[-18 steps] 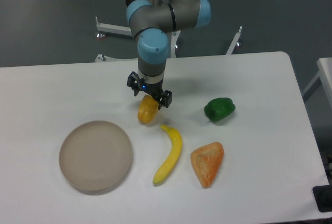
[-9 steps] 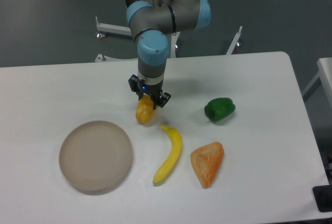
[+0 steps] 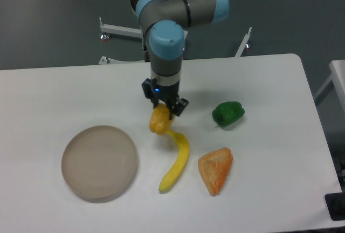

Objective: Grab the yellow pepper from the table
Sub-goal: 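Lift the yellow pepper off the table, then carry the held yellow pepper over toward the orange wedge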

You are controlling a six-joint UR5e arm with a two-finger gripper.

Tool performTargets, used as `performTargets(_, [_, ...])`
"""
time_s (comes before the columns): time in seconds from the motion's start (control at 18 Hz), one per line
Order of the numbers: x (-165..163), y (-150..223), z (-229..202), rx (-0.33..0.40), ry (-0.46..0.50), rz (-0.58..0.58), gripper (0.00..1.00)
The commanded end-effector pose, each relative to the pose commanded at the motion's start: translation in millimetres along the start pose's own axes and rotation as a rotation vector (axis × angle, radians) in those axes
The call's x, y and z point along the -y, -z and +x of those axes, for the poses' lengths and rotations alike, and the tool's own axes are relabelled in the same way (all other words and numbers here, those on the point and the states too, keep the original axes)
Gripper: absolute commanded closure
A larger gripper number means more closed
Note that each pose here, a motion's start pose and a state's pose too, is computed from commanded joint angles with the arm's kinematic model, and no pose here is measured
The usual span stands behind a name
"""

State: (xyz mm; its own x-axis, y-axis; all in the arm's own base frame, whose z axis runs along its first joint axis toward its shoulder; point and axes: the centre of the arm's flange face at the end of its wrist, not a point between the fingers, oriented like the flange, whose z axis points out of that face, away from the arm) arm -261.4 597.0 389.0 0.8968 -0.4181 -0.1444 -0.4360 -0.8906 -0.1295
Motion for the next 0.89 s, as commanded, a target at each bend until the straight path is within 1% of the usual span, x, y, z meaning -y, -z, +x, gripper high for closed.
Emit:
performTargets(0.17, [5.3, -0.9, -44.5, 0.045, -0.097, -0.007, 0.58])
performTargets(0.22, [4.0, -5.1, -59.9, 0.055, -0.106, -0.014, 0.58])
performTargets(0.39, [14.1, -23.6, -90.7, 0.069, -0.148, -0.017, 0.58])
performTargets(0.5, [16.6, -34.8, -101.0, 0.073, -0.169, -0.025, 0.58])
performTargets(0.61, [14.0, -37.8, -114.5, 0.095, -0.191, -0.058, 0.58])
performTargets(0.89, [12.3, -45.3, -118.6, 0.092, -0.198, -0.067, 0.58])
